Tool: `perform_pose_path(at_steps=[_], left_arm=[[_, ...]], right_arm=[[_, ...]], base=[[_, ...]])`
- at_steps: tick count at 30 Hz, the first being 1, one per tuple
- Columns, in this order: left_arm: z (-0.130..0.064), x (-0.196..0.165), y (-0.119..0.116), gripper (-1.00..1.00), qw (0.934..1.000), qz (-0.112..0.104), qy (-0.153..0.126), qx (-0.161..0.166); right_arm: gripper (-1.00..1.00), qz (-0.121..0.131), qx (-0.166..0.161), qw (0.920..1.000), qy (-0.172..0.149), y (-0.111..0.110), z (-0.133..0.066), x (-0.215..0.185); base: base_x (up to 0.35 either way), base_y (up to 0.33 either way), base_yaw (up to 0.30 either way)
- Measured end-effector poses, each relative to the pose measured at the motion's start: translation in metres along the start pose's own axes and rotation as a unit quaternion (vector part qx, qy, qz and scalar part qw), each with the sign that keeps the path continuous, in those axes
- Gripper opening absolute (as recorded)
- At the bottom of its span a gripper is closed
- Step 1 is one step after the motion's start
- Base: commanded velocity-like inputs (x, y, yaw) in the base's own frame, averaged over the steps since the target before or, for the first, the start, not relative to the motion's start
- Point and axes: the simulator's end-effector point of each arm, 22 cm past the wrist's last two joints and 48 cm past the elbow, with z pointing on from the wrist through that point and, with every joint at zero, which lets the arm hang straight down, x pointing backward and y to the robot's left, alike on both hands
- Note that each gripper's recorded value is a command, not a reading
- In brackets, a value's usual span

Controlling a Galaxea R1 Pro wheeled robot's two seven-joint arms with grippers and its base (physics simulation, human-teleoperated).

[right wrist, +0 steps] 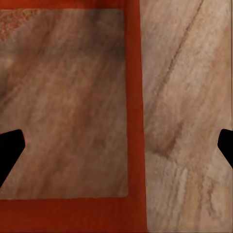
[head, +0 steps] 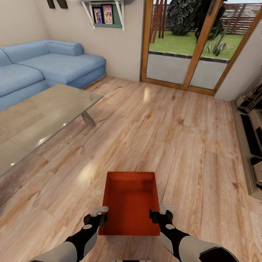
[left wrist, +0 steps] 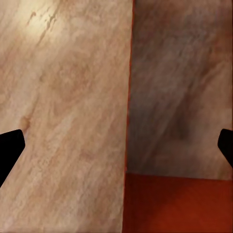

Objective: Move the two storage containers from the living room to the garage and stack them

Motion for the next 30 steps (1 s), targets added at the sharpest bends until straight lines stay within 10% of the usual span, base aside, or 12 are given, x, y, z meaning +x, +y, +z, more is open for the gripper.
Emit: perform_pose_path(at_steps=[30], left_arm=[[-0.0001, 0.0012, 0.0025, 1.0, 1.0, -0.005, 0.002, -0.006]], right_arm=[[1.0, -0.001, -0.002, 1.0, 0.0, 0.0, 0.0001, -0.0001]], base=[[0.0, 0.0, -0.029]])
